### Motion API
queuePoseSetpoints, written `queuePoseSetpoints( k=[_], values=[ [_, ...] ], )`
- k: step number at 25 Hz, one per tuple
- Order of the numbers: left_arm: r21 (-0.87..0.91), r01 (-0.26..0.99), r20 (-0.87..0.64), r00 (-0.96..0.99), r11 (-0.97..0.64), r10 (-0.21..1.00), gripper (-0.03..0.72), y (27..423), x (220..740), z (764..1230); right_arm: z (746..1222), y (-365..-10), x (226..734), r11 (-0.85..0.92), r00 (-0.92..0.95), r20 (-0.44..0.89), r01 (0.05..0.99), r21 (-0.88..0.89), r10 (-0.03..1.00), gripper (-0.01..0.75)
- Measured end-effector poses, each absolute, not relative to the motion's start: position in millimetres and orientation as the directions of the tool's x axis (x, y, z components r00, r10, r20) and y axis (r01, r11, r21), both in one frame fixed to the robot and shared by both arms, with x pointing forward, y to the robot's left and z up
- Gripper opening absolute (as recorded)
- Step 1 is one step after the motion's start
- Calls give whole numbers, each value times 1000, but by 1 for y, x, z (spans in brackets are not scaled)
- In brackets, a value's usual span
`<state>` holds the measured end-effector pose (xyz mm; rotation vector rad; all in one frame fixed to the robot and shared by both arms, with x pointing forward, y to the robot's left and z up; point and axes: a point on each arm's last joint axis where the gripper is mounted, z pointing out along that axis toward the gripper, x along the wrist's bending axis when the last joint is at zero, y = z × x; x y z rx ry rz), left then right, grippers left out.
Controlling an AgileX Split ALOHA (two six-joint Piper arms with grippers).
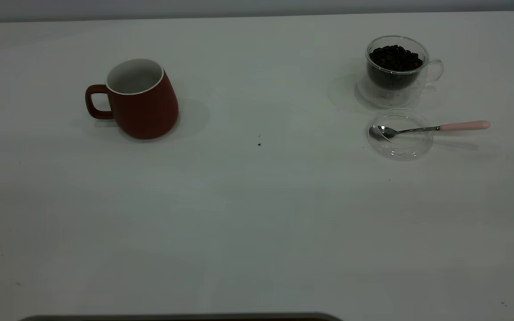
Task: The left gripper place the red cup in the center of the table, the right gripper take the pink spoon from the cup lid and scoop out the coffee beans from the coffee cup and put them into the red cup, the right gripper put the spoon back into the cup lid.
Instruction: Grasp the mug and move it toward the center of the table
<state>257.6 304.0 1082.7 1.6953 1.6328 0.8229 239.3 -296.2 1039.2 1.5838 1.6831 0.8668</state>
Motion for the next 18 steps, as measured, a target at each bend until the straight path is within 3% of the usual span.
queuePoseSetpoints(
  k=[5, 9, 18],
  values=[
    [744, 667, 30, 31, -43, 999, 581, 302, 302, 1115, 1039, -296, 239, 47, -48, -24, 561, 827, 999, 544],
    [649, 752, 111, 58, -117, 992, 595, 301, 347, 1122, 1039, -296, 239, 47, -48, -24, 561, 827, 999, 544],
    [458, 805, 240, 297, -378, 924, 592, 292, 456, 1091, 1039, -296, 239, 47, -48, -24, 561, 827, 999, 544]
  ],
)
